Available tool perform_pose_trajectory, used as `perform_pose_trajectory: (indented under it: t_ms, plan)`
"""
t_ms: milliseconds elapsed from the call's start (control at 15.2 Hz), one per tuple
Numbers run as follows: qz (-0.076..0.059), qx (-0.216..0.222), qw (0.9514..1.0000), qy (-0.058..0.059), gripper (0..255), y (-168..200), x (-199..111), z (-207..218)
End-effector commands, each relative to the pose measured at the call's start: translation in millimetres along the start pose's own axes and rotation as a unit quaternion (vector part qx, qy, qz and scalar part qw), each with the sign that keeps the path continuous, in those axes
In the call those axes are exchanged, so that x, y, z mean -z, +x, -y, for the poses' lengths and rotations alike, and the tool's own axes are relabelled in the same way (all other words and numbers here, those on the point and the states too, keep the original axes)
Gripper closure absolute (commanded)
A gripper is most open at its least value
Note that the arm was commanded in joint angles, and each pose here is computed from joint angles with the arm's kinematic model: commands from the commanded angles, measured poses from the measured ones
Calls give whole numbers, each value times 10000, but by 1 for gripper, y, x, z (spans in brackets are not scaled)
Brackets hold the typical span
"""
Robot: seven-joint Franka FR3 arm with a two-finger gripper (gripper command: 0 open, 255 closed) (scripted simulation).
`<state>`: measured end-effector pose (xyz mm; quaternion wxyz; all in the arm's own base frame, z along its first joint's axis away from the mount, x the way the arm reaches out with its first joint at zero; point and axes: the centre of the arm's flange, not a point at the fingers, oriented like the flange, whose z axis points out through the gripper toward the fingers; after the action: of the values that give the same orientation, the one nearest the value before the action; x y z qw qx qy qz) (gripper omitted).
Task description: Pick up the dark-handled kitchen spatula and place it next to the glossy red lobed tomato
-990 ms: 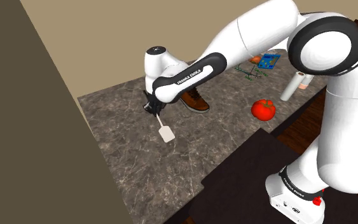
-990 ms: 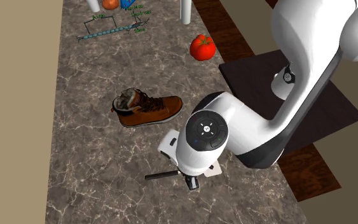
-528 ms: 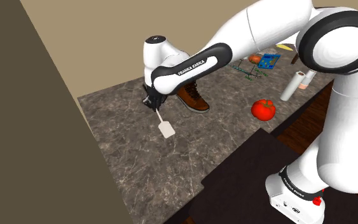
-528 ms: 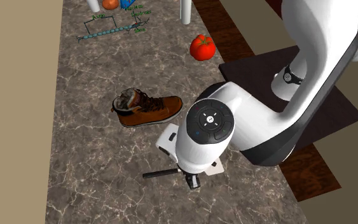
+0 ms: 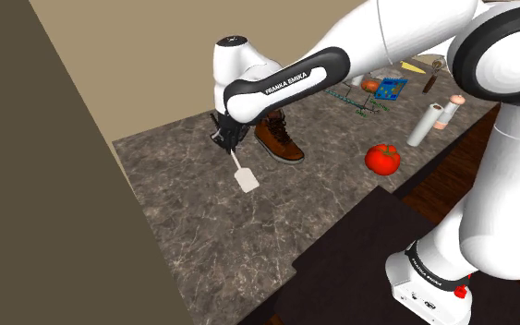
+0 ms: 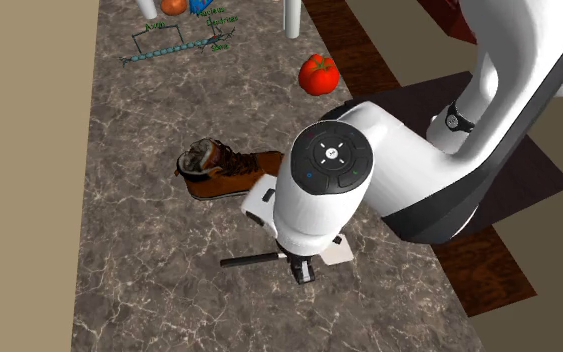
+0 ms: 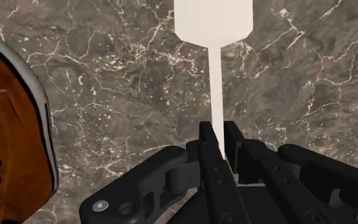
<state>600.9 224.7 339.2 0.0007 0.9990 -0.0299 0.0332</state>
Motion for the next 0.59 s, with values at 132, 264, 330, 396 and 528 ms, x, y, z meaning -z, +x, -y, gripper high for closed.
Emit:
perform_pose_trajectory:
  t_ms: [132, 264, 330, 396, 528]
  plan:
    - [1, 1, 10000, 0, 255, -5, 2, -49]
    - [1, 1, 10000, 0, 255, -7, 2, -76]
    - [1, 1, 10000, 0, 255, -9, 2, -89]
    - [1, 1, 10000, 0, 255, -10, 3, -102]
    - [1, 1, 10000, 0, 255, -12, 3, -128]
